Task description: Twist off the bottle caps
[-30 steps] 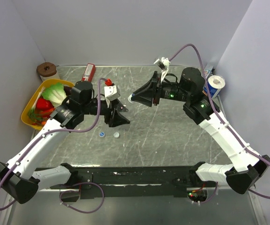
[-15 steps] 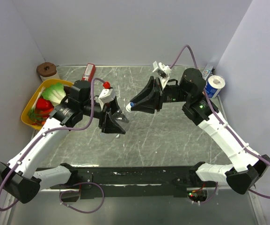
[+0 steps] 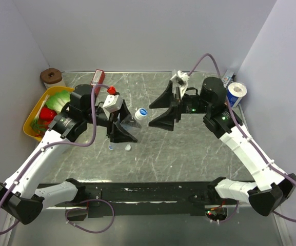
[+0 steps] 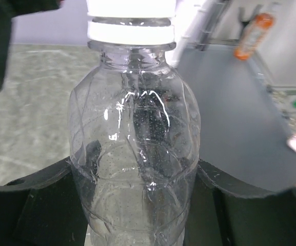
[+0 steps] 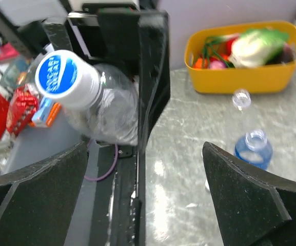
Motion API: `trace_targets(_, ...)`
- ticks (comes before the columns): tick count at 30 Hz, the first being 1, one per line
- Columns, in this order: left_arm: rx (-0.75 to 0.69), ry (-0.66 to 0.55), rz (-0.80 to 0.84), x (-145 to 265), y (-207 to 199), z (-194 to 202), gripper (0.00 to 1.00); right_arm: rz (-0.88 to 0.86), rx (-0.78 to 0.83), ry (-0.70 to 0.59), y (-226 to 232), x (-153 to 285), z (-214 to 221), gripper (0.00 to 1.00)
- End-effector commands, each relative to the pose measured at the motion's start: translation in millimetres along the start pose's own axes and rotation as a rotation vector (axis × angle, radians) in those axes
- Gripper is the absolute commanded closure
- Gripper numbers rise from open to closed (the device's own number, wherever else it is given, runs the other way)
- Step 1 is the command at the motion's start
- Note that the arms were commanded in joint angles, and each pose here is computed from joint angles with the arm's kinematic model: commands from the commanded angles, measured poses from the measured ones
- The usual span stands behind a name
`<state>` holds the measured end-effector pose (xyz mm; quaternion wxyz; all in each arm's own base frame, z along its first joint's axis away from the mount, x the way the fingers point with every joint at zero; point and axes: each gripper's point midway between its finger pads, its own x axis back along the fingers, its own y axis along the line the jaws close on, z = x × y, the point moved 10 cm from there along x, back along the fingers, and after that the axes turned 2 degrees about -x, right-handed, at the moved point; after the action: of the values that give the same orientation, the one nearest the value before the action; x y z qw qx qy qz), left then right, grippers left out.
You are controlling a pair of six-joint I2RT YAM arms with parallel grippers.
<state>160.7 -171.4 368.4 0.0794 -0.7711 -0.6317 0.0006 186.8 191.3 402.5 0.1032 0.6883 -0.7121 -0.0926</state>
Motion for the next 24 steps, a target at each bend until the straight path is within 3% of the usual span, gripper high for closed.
trace_targets(1, -0.067, 0.009, -0.264, 4, 17, -4, 0.41, 0.047, 0.036, -0.13, 18, 22, -25, 0.01)
trace_targets(5, -0.023, 0.03, -0.493, 5, 33, 3, 0.43, 0.171, -0.028, -0.185, 20, 28, -37, 0.01)
trace_targets(7, -0.011, 0.033, -0.563, 4, 39, 6, 0.47, 0.252, -0.087, -0.209, 19, 28, -43, 0.07)
trace_targets(12, -0.003, 0.062, -0.608, -5, 42, 13, 0.47, 0.428, -0.132, -0.177, 14, 17, -45, 0.21)
trace_targets(16, 0.018, 0.129, -0.659, -10, 47, 21, 0.48, 0.498, -0.144, -0.129, 4, -1, -44, 0.22)
trace_targets(24, 0.005, 0.118, -0.662, -12, 43, 18, 0.48, 0.632, -0.143, -0.126, -5, -7, -45, 0.23)
